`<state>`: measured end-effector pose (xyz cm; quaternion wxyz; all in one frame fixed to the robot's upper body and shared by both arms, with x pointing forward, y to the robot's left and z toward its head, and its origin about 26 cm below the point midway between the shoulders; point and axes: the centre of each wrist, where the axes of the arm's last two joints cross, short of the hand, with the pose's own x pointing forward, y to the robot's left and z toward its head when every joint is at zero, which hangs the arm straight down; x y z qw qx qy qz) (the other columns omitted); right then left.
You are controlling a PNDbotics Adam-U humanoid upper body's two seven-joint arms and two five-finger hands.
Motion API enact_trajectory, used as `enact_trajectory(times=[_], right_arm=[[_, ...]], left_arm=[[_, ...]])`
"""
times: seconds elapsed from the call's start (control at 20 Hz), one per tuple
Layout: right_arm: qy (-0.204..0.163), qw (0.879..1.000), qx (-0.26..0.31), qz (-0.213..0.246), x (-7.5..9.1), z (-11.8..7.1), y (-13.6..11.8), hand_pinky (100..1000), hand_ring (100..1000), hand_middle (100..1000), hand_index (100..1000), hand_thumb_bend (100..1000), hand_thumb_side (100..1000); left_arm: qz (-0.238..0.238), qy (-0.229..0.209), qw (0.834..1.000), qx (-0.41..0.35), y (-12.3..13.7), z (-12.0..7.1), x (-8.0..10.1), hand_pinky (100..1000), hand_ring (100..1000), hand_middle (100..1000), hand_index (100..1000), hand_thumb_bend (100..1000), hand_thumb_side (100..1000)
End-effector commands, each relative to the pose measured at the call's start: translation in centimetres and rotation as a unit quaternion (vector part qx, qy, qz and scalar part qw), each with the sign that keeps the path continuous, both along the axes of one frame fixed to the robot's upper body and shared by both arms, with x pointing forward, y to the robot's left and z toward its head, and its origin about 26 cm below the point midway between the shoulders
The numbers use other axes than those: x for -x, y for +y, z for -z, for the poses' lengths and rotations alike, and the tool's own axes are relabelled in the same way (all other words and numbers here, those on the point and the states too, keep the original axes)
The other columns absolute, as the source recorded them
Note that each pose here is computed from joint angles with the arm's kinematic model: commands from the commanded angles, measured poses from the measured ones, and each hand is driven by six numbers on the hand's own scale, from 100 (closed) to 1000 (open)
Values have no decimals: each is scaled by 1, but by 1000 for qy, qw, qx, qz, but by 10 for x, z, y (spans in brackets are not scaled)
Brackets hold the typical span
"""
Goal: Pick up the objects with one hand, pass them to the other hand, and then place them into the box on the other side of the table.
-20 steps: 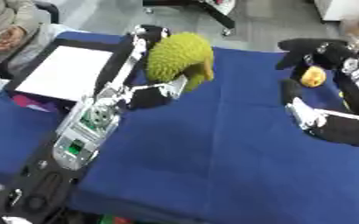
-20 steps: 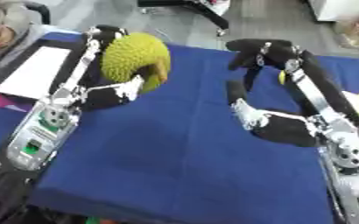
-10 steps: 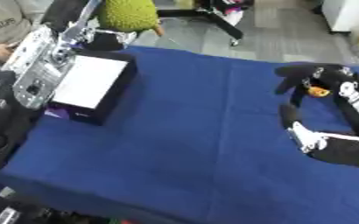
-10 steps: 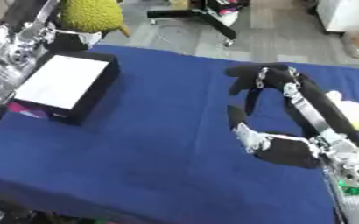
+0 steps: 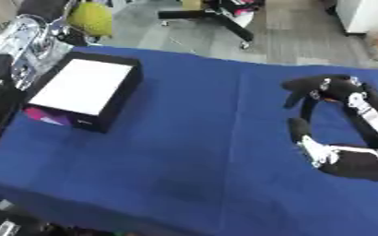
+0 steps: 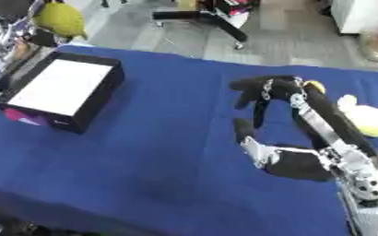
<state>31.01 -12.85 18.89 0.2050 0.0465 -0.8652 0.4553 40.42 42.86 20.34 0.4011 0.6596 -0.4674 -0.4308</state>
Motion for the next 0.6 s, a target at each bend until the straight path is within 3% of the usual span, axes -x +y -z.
enact_trajectory(times=[0.05,0.3,0.6], right_arm=[[-8,1000,1,-8,1,-5,1,687,378,542,800,100,414],[-6,1000,3,-10,1,-5,1,687,375,539,798,100,419],[-5,1000,3,-11,1,-5,1,687,374,538,796,100,421]], left_arm=[[-48,25,998,-15,19,0,-3,448,406,427,640,605,100],[-96,89,991,-4,33,31,-5,456,423,440,644,549,154],[-130,157,979,9,41,55,-4,500,468,477,674,582,230]])
